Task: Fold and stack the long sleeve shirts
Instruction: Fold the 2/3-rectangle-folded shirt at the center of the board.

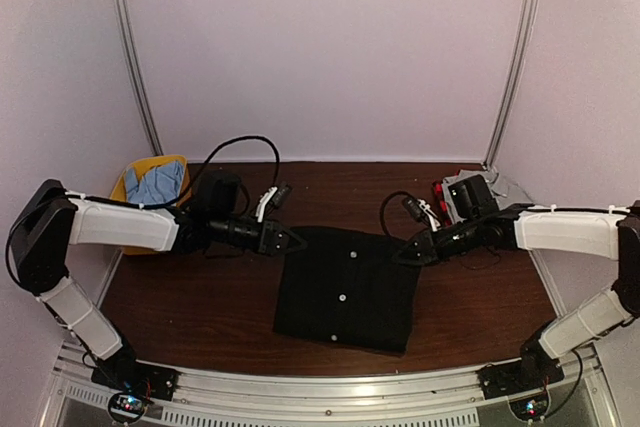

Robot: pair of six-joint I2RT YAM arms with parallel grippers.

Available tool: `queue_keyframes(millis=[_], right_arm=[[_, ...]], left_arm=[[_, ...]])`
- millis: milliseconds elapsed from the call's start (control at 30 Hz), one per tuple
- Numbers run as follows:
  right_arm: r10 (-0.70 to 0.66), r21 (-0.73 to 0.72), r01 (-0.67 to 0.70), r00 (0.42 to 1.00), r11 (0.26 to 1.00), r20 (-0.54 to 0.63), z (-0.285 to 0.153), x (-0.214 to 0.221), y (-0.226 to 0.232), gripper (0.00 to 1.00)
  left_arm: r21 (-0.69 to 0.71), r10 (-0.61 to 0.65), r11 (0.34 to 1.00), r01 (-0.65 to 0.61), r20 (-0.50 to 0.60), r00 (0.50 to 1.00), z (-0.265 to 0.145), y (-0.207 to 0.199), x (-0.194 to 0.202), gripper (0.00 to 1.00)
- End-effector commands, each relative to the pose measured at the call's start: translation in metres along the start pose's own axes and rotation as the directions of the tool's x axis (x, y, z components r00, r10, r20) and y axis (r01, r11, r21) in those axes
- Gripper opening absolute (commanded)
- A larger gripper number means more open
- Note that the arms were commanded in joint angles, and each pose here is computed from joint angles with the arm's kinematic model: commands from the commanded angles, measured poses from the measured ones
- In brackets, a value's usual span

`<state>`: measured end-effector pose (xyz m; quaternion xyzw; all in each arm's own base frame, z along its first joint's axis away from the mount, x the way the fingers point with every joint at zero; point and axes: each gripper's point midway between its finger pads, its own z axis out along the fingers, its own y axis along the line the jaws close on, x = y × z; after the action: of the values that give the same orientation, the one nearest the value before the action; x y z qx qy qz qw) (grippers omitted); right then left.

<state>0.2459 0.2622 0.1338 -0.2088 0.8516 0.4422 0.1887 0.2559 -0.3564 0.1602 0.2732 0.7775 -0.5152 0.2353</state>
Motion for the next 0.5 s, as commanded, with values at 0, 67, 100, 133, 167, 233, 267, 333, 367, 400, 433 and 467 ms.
queue_keyframes(millis=[0,67,100,133,167,233,267,333,367,400,433,467], right_arm=[[0.033,0.048,-0.033,0.999,0.998,-0.002,0.002,-0.008,-0.026,0.04],[0.042,0.058,-0.042,0.999,0.997,-0.009,0.006,-0.010,-0.036,0.07],[0.046,0.068,-0.045,0.999,0.997,-0.012,0.009,-0.011,-0.041,0.08],[0.052,0.077,-0.050,0.999,0.996,-0.016,0.012,-0.012,-0.047,0.09],[0.053,0.079,-0.051,0.998,0.996,-0.017,0.014,-0.014,-0.051,0.11],[0.059,0.082,-0.057,0.998,0.995,-0.020,0.020,-0.017,-0.060,0.15],[0.060,0.084,-0.058,0.998,0.995,-0.023,0.024,-0.018,-0.064,0.17],[0.070,0.094,-0.066,0.997,0.993,-0.043,0.031,-0.017,-0.075,0.20],[0.076,0.102,-0.071,0.996,0.992,-0.049,0.034,-0.016,-0.081,0.21],[0.083,0.110,-0.077,0.995,0.991,-0.057,0.037,-0.015,-0.087,0.22],[0.089,0.117,-0.081,0.994,0.990,-0.064,0.039,-0.013,-0.092,0.24],[0.094,0.126,-0.085,0.993,0.988,-0.068,0.041,-0.012,-0.096,0.25]], left_arm=[[-0.110,0.014,0.994,-0.011,0.031,0.999,0.006,0.029,-0.017,0.00],[-0.135,0.005,0.991,-0.001,0.026,1.000,0.010,0.038,-0.016,0.00],[-0.149,-0.001,0.989,0.004,0.025,1.000,0.012,0.043,-0.016,0.00],[-0.160,-0.005,0.987,0.009,0.024,1.000,0.014,0.047,-0.016,0.00],[-0.170,-0.009,0.985,0.013,0.025,1.000,0.015,0.051,-0.017,0.00],[-0.192,-0.022,0.981,0.026,0.022,0.999,0.019,0.060,-0.016,0.00],[-0.198,-0.027,0.980,0.031,0.020,0.999,0.021,0.063,-0.016,0.00],[-0.208,-0.038,0.977,0.040,0.010,0.999,0.026,0.070,-0.014,0.00],[-0.213,-0.046,0.976,0.045,0.001,0.999,0.029,0.074,-0.012,0.00],[-0.217,-0.053,0.975,0.050,-0.008,0.999,0.032,0.079,-0.010,0.00],[-0.219,-0.058,0.974,0.053,-0.017,0.998,0.035,0.082,-0.008,0.00],[-0.222,-0.066,0.973,0.058,-0.027,0.997,0.038,0.086,-0.005,0.00]])
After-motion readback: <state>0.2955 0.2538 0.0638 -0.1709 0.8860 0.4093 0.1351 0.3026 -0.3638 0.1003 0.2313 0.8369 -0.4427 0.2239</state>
